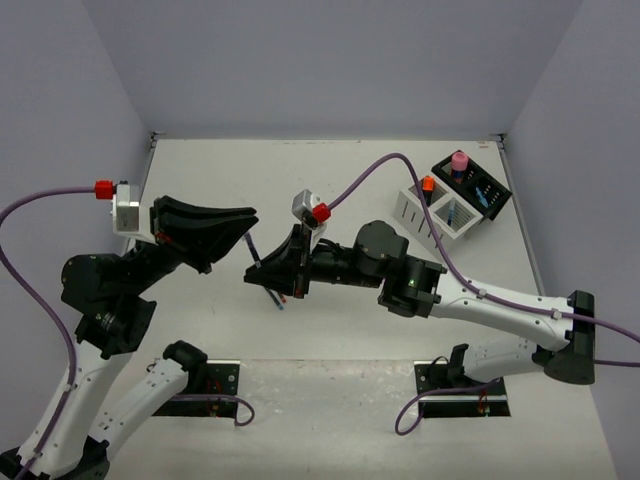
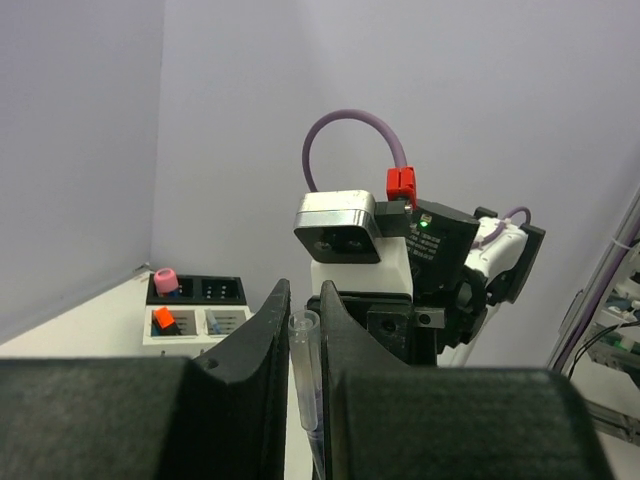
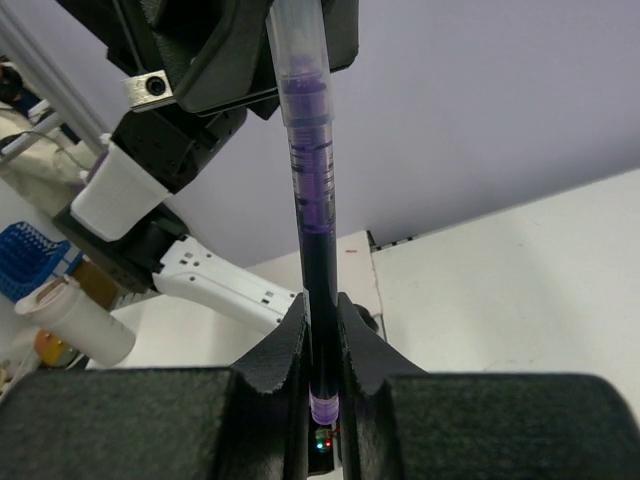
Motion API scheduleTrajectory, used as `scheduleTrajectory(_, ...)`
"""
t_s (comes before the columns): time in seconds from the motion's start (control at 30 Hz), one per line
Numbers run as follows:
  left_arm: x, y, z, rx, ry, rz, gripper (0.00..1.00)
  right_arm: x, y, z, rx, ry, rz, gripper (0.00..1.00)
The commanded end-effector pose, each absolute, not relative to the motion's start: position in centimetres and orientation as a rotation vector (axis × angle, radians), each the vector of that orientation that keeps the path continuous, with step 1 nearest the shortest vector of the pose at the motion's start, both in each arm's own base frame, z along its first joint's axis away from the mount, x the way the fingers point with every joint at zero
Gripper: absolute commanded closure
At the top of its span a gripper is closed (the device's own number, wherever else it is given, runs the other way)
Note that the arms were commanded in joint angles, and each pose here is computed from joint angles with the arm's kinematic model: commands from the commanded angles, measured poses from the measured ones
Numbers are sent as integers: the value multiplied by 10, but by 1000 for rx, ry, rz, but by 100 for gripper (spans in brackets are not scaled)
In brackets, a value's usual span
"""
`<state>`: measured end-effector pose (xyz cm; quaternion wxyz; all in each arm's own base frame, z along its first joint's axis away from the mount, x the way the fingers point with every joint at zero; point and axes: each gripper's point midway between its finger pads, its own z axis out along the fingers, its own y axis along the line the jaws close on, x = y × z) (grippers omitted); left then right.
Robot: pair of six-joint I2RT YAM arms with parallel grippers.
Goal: Sort the stationery into containers
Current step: Close the pen cap on the pen.
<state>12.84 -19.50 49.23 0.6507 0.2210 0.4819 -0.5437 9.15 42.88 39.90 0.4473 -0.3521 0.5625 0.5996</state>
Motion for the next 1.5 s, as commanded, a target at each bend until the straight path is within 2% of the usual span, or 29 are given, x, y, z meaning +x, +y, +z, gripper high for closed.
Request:
scheduleTrajectory(0.0,135,-219,429,627,1308,-1313,100,113,412,474,-623,1206,1494,100)
scheduleTrajectory(0.43,129,-220,404,675,1350,-1309,100,142,401,491,-533,1212,1455,100)
scheduleTrajectory(0.6,122,-223,381,711,1390,-1360,100,148,397,508,-562,1169,1487,100)
scheduleTrajectory(0.73,101,-224,373,755,1324,-1457,100,148,400,520,-576,1136,1488,100)
scheduleTrajectory(0.9,98,-222,369,730,1342,-1479,100,146,407,491,-635,1132,1480,100)
scheduleTrajectory(1.1,106,-217,402,636,1388,-1440,100,134,407,456,-761,1117,1453,100)
scheduleTrajectory(1.13,107,-217,407,631,1392,-1441,99,131,406,454,-774,1114,1455,100)
scheduleTrajectory(1.23,113,-212,419,584,1402,-1396,71,129,406,443,-804,1139,1448,100)
scheduleTrajectory(1.27,113,-210,428,571,1386,-1375,66,126,407,437,-836,1145,1454,100)
scheduleTrajectory(1.47,109,-200,472,562,1260,-1308,57,110,414,405,-979,1206,1495,100)
